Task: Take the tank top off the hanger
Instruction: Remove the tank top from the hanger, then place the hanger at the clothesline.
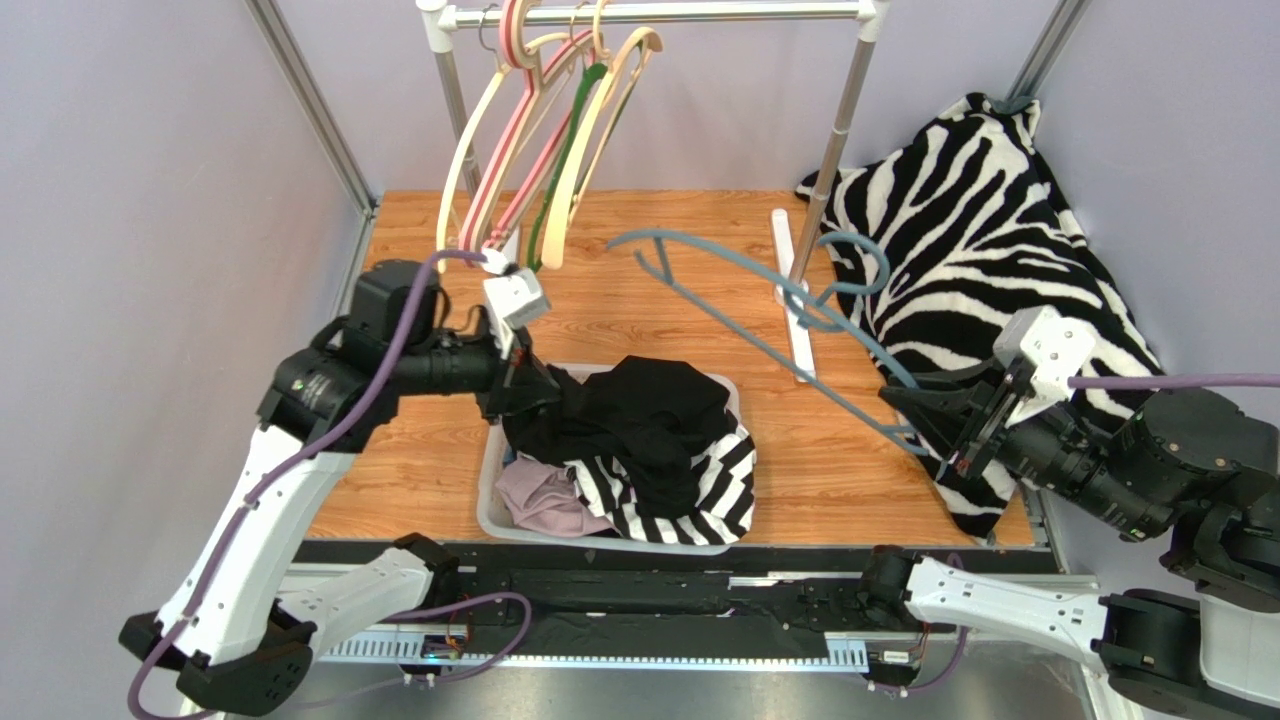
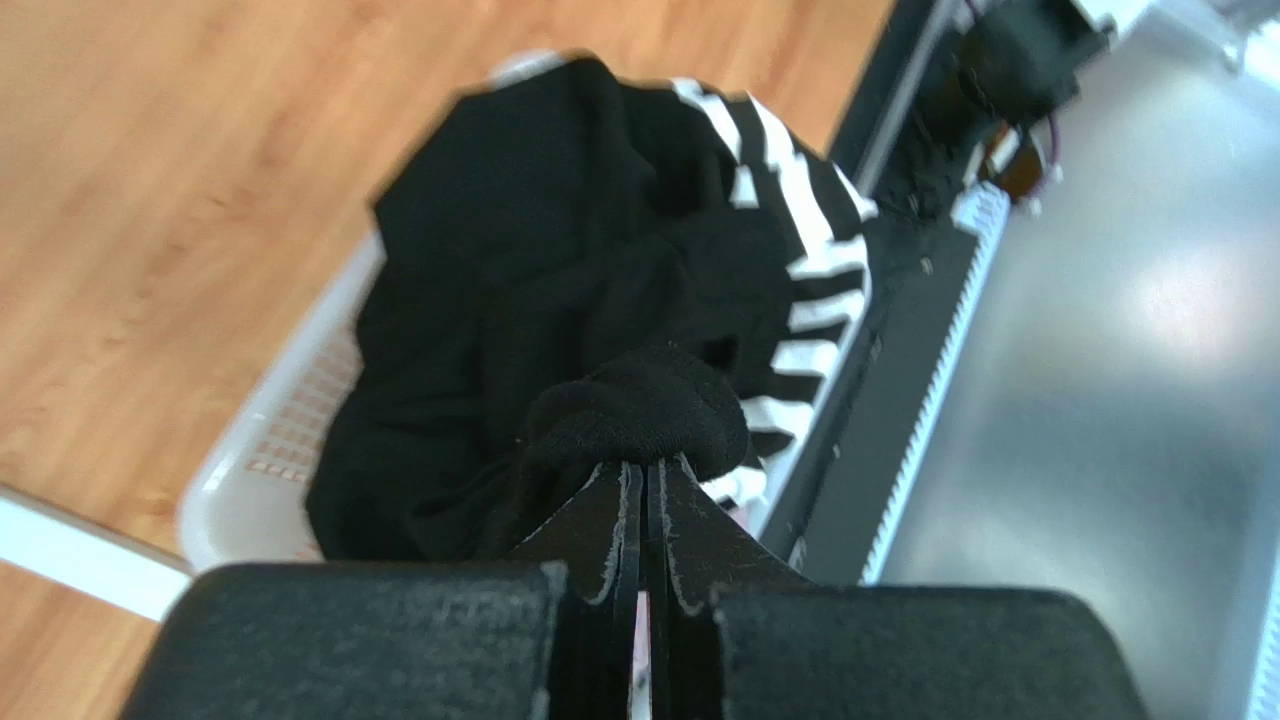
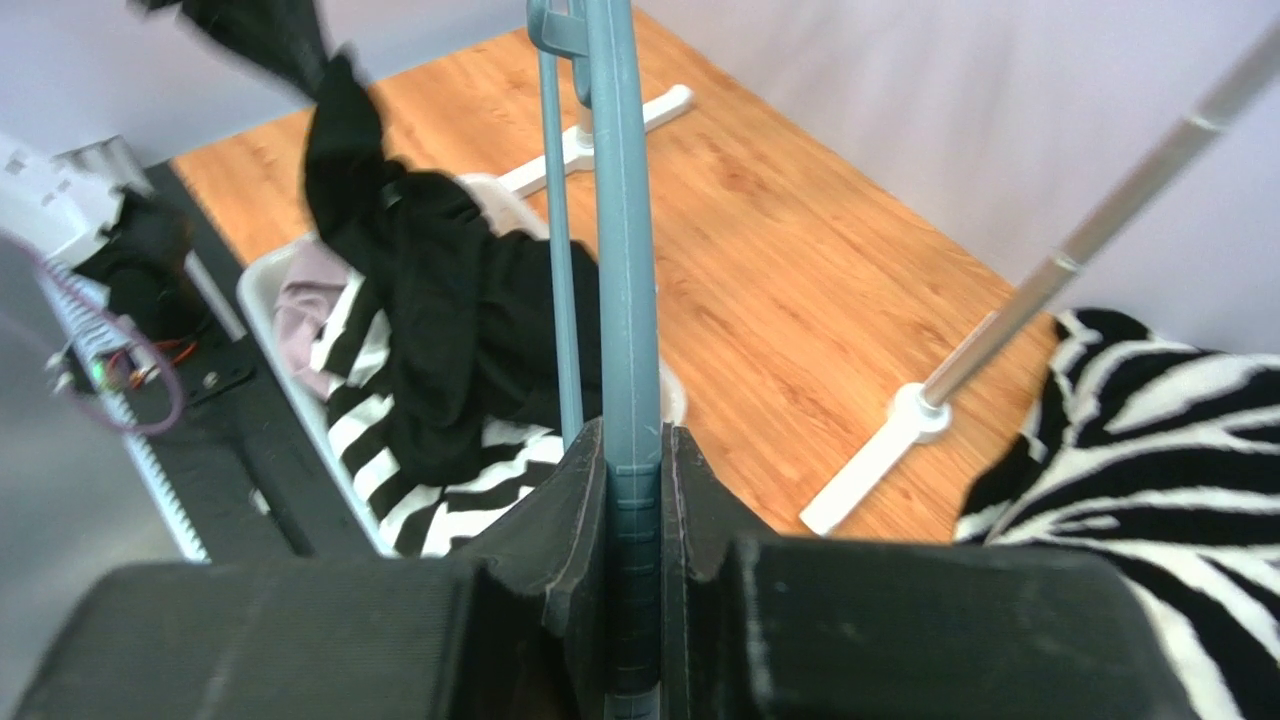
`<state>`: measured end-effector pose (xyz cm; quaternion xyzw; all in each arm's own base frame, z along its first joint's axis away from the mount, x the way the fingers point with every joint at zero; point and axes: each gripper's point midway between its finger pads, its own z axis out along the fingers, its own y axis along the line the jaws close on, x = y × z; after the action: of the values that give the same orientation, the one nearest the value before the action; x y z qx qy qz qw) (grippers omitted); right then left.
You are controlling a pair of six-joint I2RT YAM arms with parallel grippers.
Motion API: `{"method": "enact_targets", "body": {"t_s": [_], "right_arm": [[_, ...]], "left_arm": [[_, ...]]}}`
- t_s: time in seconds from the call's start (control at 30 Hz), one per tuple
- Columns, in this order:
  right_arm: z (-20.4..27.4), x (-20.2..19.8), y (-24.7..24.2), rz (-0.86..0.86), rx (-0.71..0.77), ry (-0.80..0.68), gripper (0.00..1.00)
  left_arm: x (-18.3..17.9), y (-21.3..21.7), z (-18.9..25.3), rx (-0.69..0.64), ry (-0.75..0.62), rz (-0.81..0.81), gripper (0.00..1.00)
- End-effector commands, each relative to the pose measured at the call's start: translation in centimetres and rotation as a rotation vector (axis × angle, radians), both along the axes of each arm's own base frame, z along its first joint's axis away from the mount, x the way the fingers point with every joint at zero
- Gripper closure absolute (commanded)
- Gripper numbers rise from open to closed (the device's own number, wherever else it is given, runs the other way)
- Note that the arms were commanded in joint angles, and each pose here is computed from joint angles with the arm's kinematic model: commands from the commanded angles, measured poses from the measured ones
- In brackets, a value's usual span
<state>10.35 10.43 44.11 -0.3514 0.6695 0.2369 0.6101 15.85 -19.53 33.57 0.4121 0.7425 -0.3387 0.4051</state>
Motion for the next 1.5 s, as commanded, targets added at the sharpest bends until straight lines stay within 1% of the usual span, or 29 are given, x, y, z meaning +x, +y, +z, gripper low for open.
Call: {"method": "enact_targets", "body": {"t_s": [0.0, 0.07, 0.1, 0.17, 0.2, 0.23, 0.27, 0.3, 0.33, 0.37, 0.4, 0.43, 0.47, 0.57, 0.63, 0.77, 0.8, 0.83, 0.93, 0.97, 1.1, 1.17, 1.23, 1.27, 1.33, 1.4, 1.47], "right_arm": [[1.6, 3.3, -1.1, -0.224, -0.003, 0.009, 1.00], [1.8, 4.6, -1.6, -0.321, -0.024, 0.027, 1.00], [1.0, 6.0, -1.8, -0.411, -0.094, 0.036, 1.00], [0.9, 7.0, -2.0, -0.486, -0.122, 0.039, 1.00], [0.8, 7.4, -1.6, -0.505, -0.129, 0.039, 1.00], [0.6, 7.9, -0.7, -0.505, -0.142, 0.044, 1.00], [0.5, 8.2, -0.2, -0.506, -0.144, 0.047, 1.00], [0.6, 8.4, 0.3, -0.503, -0.141, 0.046, 1.00], [0.4, 8.9, 1.1, -0.507, -0.159, 0.049, 1.00], [0.6, 9.2, 1.3, -0.516, -0.154, 0.048, 1.00], [0.7, 9.3, 1.8, -0.518, -0.131, 0.066, 1.00], [0.6, 9.9, 2.2, -0.526, -0.138, 0.075, 1.00], [1.2, 10.1, 2.2, -0.532, -0.118, 0.077, 1.00], [1.1, 11.5, 2.5, -0.553, -0.126, 0.101, 1.00], [1.5, 12.3, 2.8, -0.546, -0.109, 0.107, 1.00], [1.6, 14.0, 4.4, -0.526, -0.090, 0.122, 1.00], [1.5, 14.2, 4.9, -0.499, -0.082, 0.133, 1.00], [1.4, 14.8, 4.5, -0.503, -0.096, 0.127, 1.00], [2.4, 15.7, 4.2, -0.491, -0.038, 0.125, 1.00], [2.8, 15.9, 4.5, -0.473, -0.022, 0.122, 1.00], [3.3, 17.7, 5.0, -0.483, -0.025, 0.119, 1.00], [4.4, 18.4, 5.1, -0.490, -0.004, 0.102, 1.00], [4.3, 19.8, 5.6, -0.491, -0.001, 0.113, 1.00], [5.0, 20.2, 5.8, -0.483, 0.018, 0.106, 1.00], [4.6, 21.7, 6.1, -0.497, 0.010, 0.116, 1.00], [5.7, 22.5, 5.6, -0.516, 0.028, 0.095, 1.00], [5.6, 23.9, 5.6, -0.536, 0.026, 0.097, 1.00]], "left_arm": [[-1.2, -1.8, -0.2, 0.029, -0.039, -0.150, 1.00], [-0.5, -2.3, 0.2, 0.094, -0.109, -0.155, 1.00], [0.1, -2.7, 1.4, 0.116, -0.169, -0.172, 1.00], [0.7, -3.1, 2.4, 0.145, -0.222, -0.171, 1.00], [0.6, -3.7, 2.9, 0.145, -0.243, -0.202, 0.98], [0.4, -3.9, 2.7, 0.148, -0.243, -0.219, 0.83], [0.2, -4.2, 1.2, 0.167, -0.217, -0.242, 0.75], [-0.3, -4.5, 0.2, 0.185, -0.212, -0.274, 0.73], [-0.6, -4.5, -1.1, 0.207, -0.197, -0.291, 0.67], [-0.8, -4.4, -3.8, 0.253, -0.160, -0.307, 0.63], [-1.0, -4.1, -4.7, 0.270, -0.167, -0.325, 0.59], [-0.9, -3.9, -5.7, 0.290, -0.162, -0.320, 0.48], [-0.9, -3.7, -7.2, 0.312, -0.144, -0.320, 0.42], [-1.4, -3.4, -8.5, 0.322, -0.111, -0.320, 0.25], [-1.4, -3.4, -9.1, 0.325, -0.094, -0.311, 0.19], [-0.1, -3.5, -10.7, 0.348, -0.114, -0.263, 0.18], [0.2, -3.5, -11.1, 0.350, -0.118, -0.252, 0.18], [0.6, -3.4, -11.6, 0.360, -0.126, -0.235, 0.18], [1.1, -3.6, -13.8, 0.372, -0.119, -0.215, 0.18], [0.8, -3.2, -15.2, 0.388, -0.093, -0.215, 0.18], [-0.1, -3.0, -17.8, 0.403, -0.017, -0.220, 0.17], [-0.8, -2.7, -19.3, 0.440, 0.035, -0.248, 0.17], [-1.0, -1.9, -21.1, 0.496, 0.050, -0.264, 0.17], [-0.9, -1.7, -21.7, 0.514, 0.051, -0.264, 0.17], [-0.7, -1.4, -22.3, 0.543, 0.039, -0.265, 0.17], [-0.6, -1.3, -22.4, 0.557, 0.025, -0.262, 0.17], [-0.1, -1.1, -23.2, 0.592, 0.002, -0.251, 0.17]]}}
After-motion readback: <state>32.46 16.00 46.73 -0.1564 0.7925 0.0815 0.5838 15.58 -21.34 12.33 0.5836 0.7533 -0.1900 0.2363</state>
